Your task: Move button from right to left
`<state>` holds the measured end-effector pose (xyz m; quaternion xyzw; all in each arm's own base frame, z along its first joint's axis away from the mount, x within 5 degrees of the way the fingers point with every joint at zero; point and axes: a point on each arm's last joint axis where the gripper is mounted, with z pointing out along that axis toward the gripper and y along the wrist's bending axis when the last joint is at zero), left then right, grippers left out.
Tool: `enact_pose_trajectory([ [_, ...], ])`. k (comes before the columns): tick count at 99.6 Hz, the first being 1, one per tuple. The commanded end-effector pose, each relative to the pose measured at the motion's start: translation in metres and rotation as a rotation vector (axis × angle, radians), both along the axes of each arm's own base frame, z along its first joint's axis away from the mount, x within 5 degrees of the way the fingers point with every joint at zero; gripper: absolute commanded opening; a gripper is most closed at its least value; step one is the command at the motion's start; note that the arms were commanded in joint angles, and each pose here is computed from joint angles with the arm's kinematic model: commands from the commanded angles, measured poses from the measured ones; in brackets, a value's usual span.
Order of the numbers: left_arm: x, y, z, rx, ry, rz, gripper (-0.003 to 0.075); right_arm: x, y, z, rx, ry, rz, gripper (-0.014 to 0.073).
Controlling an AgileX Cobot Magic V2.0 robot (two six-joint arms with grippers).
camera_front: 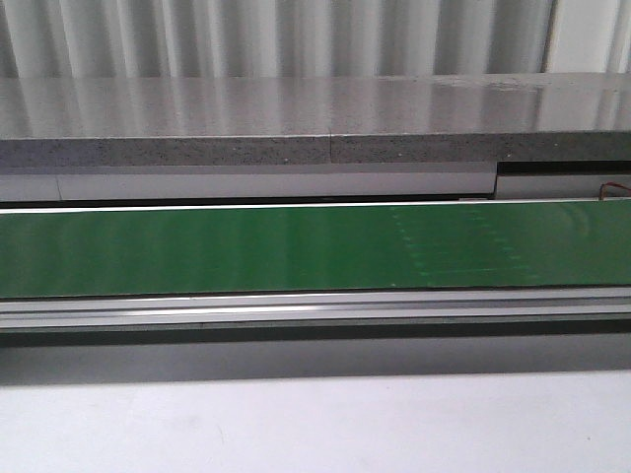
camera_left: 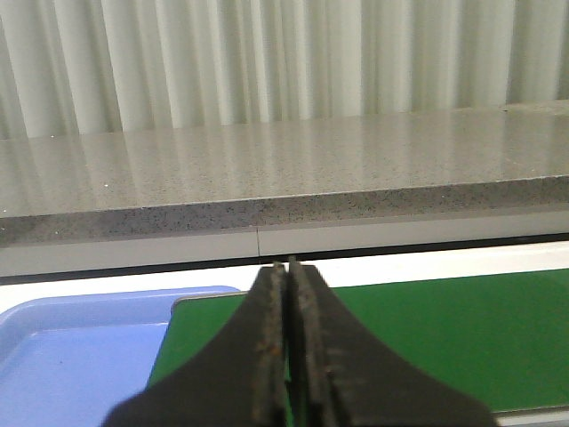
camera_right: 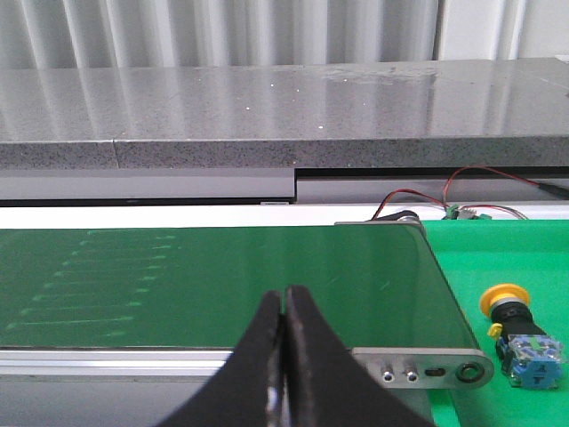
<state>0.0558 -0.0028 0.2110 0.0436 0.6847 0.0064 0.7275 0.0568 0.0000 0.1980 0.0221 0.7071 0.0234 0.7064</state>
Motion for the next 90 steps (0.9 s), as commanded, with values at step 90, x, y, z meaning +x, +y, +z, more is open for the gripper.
enact_pose_trajectory([
  [90,-0.003,-0.001,0.001,-0.016,-0.092,-0.016,-0.002,-0.005,0.0,0.027,0.005,-0.173,0.005,-0.0067],
])
